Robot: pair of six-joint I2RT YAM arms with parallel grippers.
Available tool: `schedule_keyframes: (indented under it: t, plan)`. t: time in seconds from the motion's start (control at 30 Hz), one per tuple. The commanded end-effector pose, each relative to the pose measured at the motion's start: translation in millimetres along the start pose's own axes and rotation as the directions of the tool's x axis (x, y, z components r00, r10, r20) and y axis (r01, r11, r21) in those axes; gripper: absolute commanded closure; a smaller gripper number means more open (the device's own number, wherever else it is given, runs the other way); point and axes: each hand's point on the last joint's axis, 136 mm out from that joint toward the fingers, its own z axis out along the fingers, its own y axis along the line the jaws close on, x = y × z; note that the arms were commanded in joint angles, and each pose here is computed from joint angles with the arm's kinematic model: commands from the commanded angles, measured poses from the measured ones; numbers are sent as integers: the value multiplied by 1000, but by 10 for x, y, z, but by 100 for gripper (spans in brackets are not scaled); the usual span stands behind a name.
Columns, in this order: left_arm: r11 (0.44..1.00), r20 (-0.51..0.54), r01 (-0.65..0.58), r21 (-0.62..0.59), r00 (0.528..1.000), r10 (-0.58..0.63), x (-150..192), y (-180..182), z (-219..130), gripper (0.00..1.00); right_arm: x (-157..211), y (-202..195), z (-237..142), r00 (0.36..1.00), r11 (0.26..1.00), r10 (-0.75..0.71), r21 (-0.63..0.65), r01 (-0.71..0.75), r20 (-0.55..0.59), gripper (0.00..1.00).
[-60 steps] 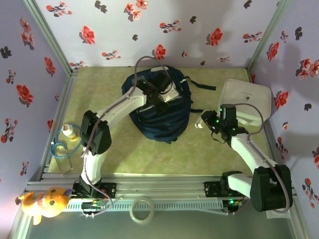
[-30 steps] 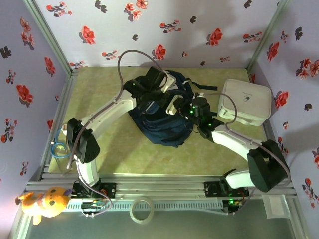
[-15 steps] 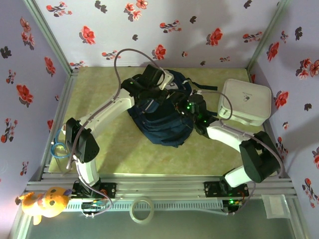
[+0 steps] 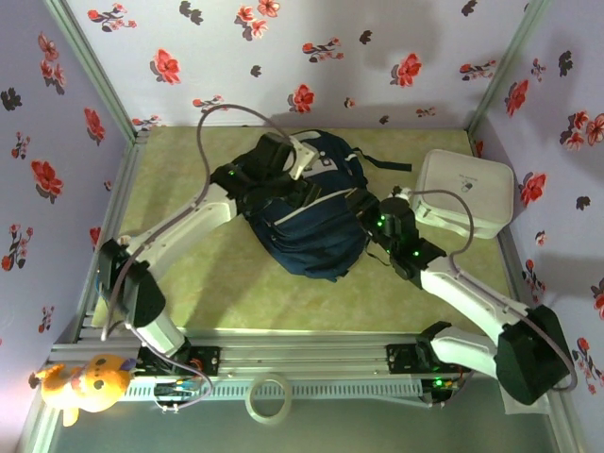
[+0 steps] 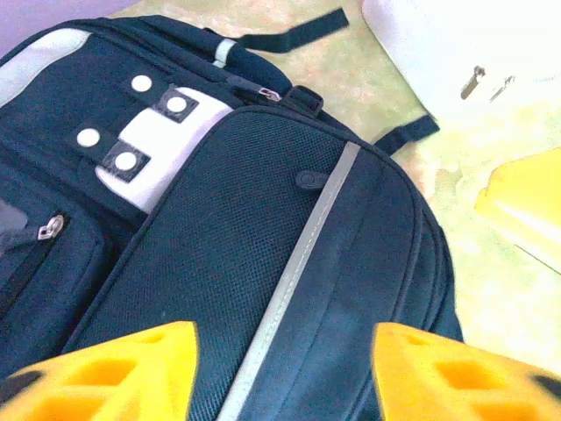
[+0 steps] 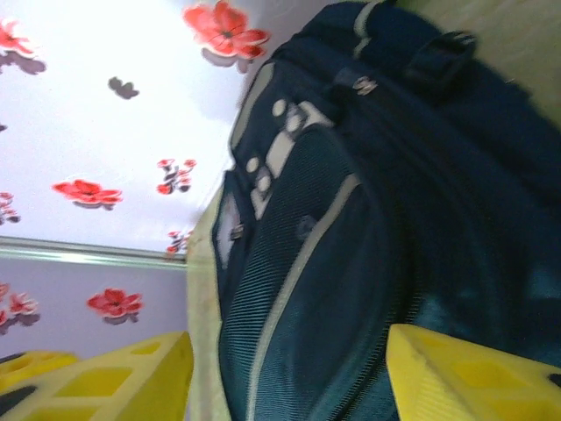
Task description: Pack the student bag
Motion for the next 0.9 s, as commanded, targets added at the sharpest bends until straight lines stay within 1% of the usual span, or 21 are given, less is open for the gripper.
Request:
schedule_keyframes:
  t: [0.0,0.07,0.13,0.23,0.33,0.43,0.5,0.6,0.77,0.87]
  plan:
    - [998,105,62,-3,993,-62,-98,131,-182,35,-83,-283,-88,996,990,-82,119,76,43,34]
    - [988,118,152,-27,982,-148,16,317,-202,28,-86,-307,-99,994,986,-100,136,93,39,30]
    - [964,123,261,-55,960,-252,160,545,-210,23,-87,-327,-88,992,981,-122,154,116,31,27]
    - [912,90,401,-85,915,-393,424,838,-174,21,-52,-324,-39,989,974,-150,170,148,0,25]
    - [872,57,481,-89,877,-477,630,1005,-112,20,6,-293,42,986,973,-159,163,164,-38,23]
    - [838,30,544,-48,839,-543,730,1071,-24,20,92,-270,136,983,973,-163,153,174,-86,23]
    - [816,5,578,-14,816,-578,769,1080,58,22,160,-246,210,978,973,-166,141,183,-123,25]
    - [788,-30,616,-3,788,-616,840,1132,175,28,238,-198,290,973,976,-165,118,186,-164,29]
    - [776,-80,631,-21,772,-630,978,1267,298,36,294,-191,351,967,976,-164,112,188,-193,34]
    - [769,-112,639,20,766,-633,990,1246,357,40,324,-228,381,964,973,-167,120,195,-206,40]
